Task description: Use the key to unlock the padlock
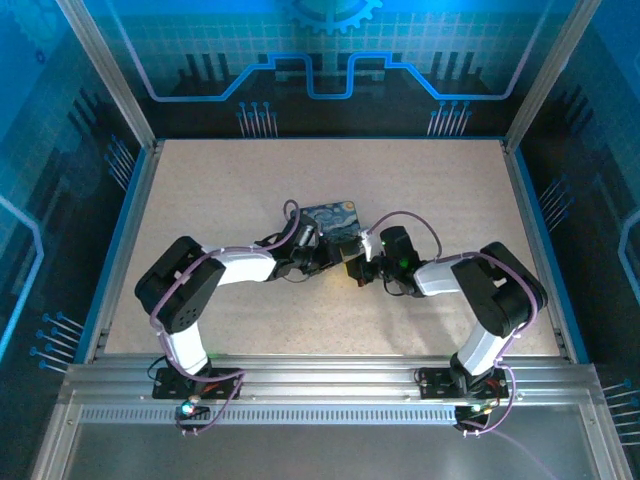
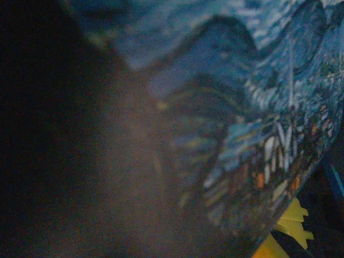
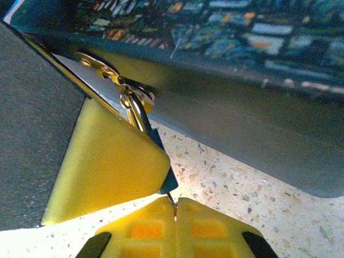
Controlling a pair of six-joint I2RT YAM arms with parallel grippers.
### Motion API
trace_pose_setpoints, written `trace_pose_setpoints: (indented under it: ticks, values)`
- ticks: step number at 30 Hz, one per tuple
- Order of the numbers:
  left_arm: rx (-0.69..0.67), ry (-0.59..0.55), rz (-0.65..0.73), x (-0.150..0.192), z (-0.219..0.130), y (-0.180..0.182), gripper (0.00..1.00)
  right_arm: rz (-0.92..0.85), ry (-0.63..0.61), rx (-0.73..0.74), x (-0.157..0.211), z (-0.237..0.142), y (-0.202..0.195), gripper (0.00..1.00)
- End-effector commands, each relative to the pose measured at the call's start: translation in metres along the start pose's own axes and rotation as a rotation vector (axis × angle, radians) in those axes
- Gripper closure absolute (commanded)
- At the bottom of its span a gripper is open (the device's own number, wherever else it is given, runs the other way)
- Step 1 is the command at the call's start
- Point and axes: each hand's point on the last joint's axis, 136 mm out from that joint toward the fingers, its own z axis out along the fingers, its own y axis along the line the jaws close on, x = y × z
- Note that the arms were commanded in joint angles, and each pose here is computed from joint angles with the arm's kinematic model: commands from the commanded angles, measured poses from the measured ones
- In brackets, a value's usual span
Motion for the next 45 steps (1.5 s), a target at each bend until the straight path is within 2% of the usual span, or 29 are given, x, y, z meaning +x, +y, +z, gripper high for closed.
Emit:
trace_pose_setpoints:
  ticks: [1,6,16,23,27,36,45]
  values:
    - [0.082,0.026,0.038,0.002,0.001,-0.022,0.70,-0.012,-0.051,-0.019,-0.018,0.002,0.002,1.00]
    - [0.079,0.014,0.037,0.004,-0.007,-0.021,0.56,-0.001,-0.045,-0.020,-0.016,0.001,0.001,1.00]
    - [0.101,-0.081,-0.013,0.003,-0.054,-0.018,0.40,0.035,-0.008,-0.043,-0.018,0.001,0.006,1.00]
    - [0.133,-0.177,-0.163,0.001,-0.075,-0.001,0.41,0.114,0.058,-0.056,-0.020,0.001,0.012,1.00]
    - [0.131,-0.236,-0.197,-0.003,-0.084,0.006,0.42,0.179,0.102,-0.062,-0.020,-0.001,0.016,1.00]
    - [0.187,-0.288,-0.288,-0.007,-0.085,0.012,0.45,0.330,0.166,-0.065,-0.017,-0.002,0.026,1.00]
    - [0.218,-0.311,-0.318,-0.012,-0.082,0.010,0.47,0.487,0.183,-0.054,-0.016,-0.003,0.029,1.00]
